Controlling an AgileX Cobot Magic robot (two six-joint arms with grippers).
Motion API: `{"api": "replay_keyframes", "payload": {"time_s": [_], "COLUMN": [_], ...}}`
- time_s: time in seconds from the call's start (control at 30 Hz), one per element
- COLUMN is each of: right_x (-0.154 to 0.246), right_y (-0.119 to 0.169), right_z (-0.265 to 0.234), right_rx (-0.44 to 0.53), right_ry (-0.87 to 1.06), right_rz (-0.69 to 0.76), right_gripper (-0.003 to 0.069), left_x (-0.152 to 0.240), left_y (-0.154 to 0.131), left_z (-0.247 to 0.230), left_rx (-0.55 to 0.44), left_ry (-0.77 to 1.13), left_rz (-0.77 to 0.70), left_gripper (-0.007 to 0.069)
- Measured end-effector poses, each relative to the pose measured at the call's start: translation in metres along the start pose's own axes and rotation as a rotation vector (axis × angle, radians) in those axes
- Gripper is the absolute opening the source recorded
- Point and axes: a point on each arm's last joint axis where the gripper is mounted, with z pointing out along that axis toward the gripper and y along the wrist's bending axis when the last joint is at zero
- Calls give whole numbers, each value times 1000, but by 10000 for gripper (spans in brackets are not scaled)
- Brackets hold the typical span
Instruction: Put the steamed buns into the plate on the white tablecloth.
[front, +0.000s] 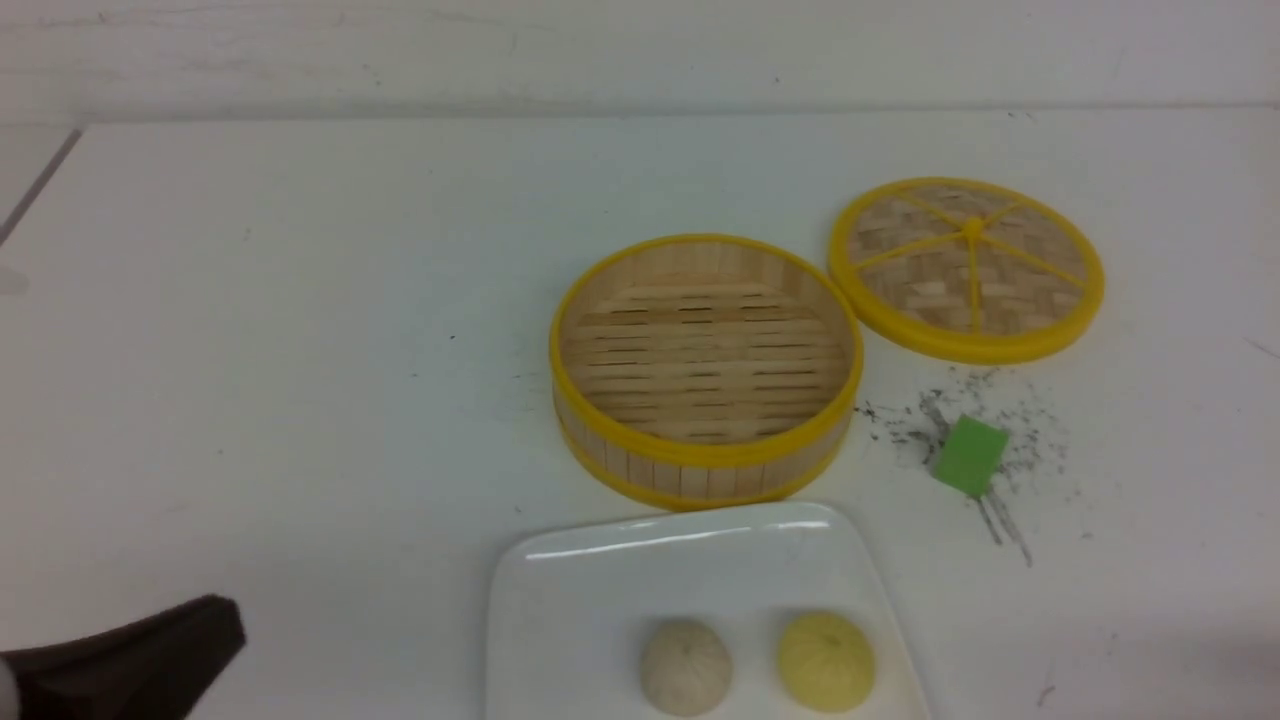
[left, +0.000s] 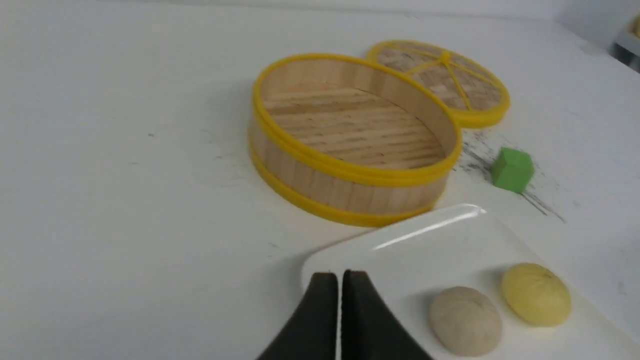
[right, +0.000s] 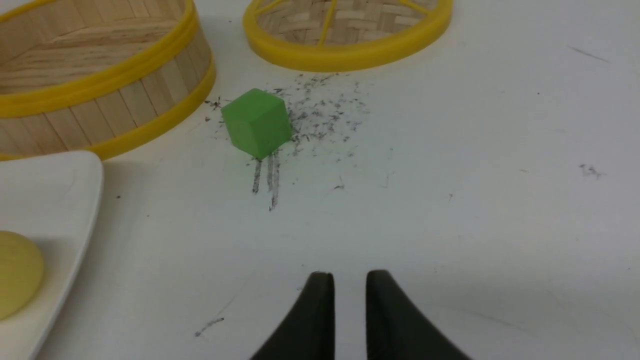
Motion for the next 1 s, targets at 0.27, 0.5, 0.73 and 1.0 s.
{"api": "replay_keyframes", "payload": {"time_s": [0.27, 0.5, 0.73, 1.0], "right_x": [0, 0, 0, 0], "right_y": [0, 0, 0, 0], "right_z": [0, 0, 0, 0], "right_rx": [0, 0, 0, 0], "right_ry": [0, 0, 0, 0], "right_rz": [0, 0, 0, 0], "right_gripper": [128, 136, 146, 153], "left_x": [59, 76, 76, 76], "left_y": [29, 41, 42, 40], "left_z": [-4, -3, -4, -2], "left_rx": [-339, -502, -530, -485], "left_ry": [-42, -6, -6, 0], "left_rz": [-31, -58, -53, -41], "left_gripper": [47, 54, 55, 56]}}
